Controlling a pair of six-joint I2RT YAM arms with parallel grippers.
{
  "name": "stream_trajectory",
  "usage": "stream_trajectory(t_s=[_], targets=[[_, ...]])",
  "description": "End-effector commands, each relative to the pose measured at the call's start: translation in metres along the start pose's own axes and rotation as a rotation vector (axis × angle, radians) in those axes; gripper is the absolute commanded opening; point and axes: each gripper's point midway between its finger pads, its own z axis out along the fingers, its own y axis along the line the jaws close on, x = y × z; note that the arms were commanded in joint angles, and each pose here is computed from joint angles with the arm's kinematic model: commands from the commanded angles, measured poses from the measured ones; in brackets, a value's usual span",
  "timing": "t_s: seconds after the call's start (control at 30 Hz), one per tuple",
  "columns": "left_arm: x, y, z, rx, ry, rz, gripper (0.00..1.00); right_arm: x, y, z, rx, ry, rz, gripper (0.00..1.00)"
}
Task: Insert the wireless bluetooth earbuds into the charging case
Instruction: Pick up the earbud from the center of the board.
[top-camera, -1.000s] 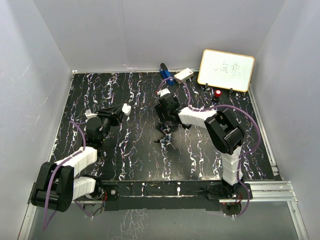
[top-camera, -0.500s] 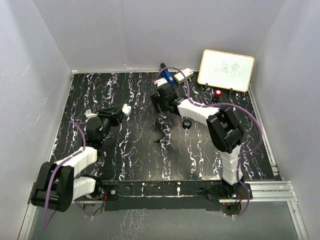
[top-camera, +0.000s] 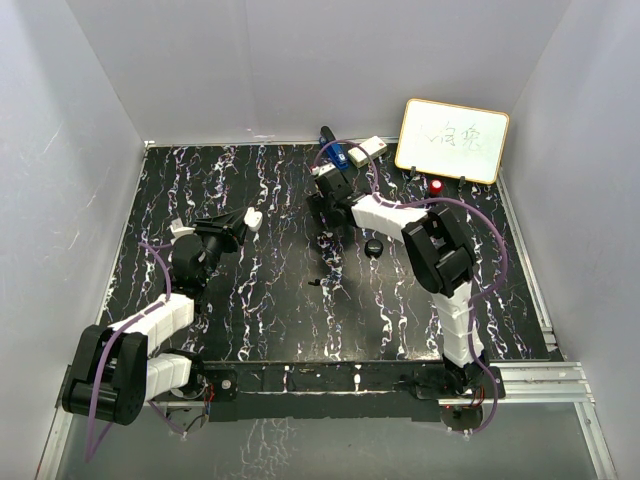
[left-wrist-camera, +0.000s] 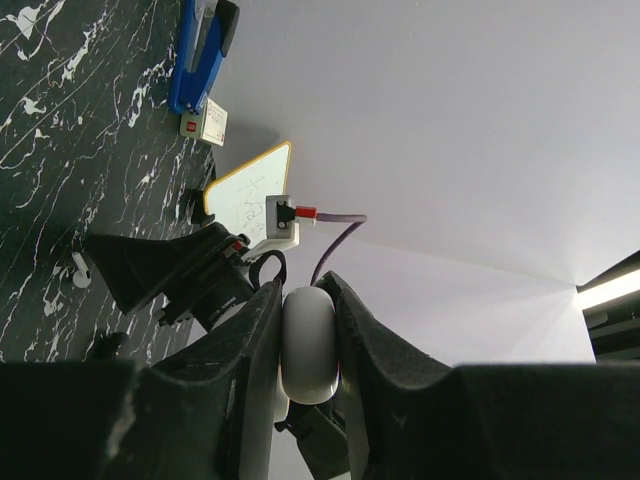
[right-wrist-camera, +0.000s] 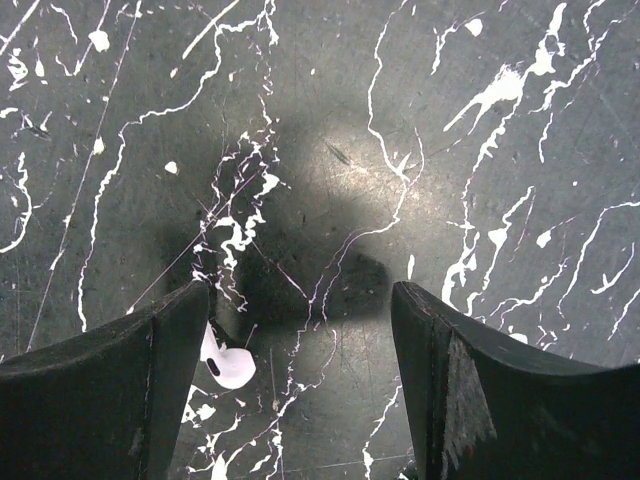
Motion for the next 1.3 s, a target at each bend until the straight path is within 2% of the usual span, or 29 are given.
stream_trajectory(t_s=[0.0, 0.5, 1.27], targets=[[0.004, -0.025, -0.003, 0.067, 0.019, 0.006, 0.00, -0.021, -0.001, -0.007, 0.006, -0.046, 0.015, 0.72], [0.003, -0.023, -0.004, 0.066, 0.017, 0.004, 0.00, 0.004, 0.002, -0.004, -0.018, 0.020, 0.005, 0.72], [0.006, -0.026, -0.003, 0.067, 0.028, 0.014, 0.00, 0.039, -0.001, -0.026, -0.039, 0.085, -0.025, 0.71]])
